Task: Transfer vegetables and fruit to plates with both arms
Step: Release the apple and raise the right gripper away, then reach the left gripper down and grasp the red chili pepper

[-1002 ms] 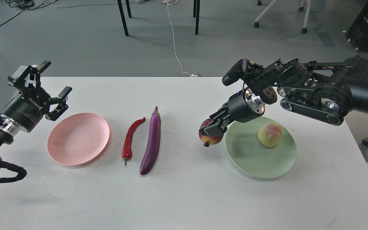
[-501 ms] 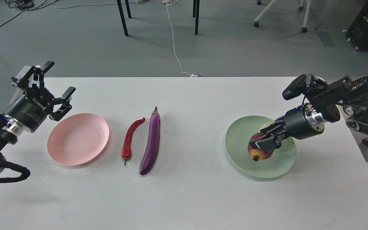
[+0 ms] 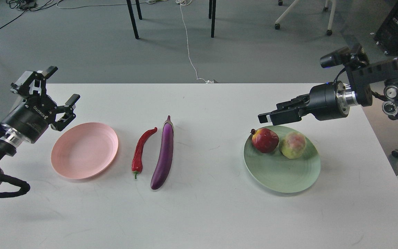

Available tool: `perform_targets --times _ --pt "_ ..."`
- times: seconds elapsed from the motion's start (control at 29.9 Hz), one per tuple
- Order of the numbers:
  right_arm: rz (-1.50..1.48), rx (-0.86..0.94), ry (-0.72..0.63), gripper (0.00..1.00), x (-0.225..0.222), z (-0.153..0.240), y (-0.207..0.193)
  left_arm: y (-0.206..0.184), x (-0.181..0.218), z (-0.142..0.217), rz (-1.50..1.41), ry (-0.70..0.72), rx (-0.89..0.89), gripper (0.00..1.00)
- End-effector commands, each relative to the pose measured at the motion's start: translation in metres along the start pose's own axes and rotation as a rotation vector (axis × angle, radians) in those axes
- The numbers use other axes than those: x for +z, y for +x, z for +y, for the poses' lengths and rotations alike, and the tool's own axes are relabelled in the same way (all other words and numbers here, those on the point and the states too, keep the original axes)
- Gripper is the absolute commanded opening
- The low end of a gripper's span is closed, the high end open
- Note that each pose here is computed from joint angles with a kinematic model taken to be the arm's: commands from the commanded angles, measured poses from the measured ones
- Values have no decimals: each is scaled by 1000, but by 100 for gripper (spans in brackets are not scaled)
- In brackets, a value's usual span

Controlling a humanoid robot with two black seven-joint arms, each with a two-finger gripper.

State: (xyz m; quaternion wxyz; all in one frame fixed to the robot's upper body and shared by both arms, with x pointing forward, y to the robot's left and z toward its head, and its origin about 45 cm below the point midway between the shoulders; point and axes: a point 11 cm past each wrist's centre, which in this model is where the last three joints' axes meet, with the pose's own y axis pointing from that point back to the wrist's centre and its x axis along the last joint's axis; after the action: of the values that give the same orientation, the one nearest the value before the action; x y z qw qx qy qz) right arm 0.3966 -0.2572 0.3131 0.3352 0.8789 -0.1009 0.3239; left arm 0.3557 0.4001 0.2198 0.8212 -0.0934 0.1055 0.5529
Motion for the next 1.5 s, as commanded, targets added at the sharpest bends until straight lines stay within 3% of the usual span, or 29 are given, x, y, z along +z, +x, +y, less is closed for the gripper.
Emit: perform_targets --times 0.0,0.13,0.37,0.5,0.73,0.97,1.34,1.47 --pt "-356 215 133 98 12 9 13 -9 5 -4 -31 5 -41 98" --pt "-680 459 215 98 40 12 7 -27 3 -9 -148 51 -127 99" --pt "-1142 779 381 98 94 4 -43 -81 -11 -17 -519 140 -398 99" --pt "-1249 839 405 98 107 5 -75 -112 -24 -28 -917 213 -595 99" --pt "-1240 877 397 98 114 20 -73 -145 -53 -77 -1467 295 -829 98" --pt "-1218 887 386 98 115 34 -69 -127 -105 -102 -1639 430 -887 98" --pt "-1217 892 368 98 118 41 -74 -89 -121 -94 -1681 580 -861 94" --pt "-1217 892 368 98 118 41 -74 -85 -127 -88 -1703 608 -889 85"
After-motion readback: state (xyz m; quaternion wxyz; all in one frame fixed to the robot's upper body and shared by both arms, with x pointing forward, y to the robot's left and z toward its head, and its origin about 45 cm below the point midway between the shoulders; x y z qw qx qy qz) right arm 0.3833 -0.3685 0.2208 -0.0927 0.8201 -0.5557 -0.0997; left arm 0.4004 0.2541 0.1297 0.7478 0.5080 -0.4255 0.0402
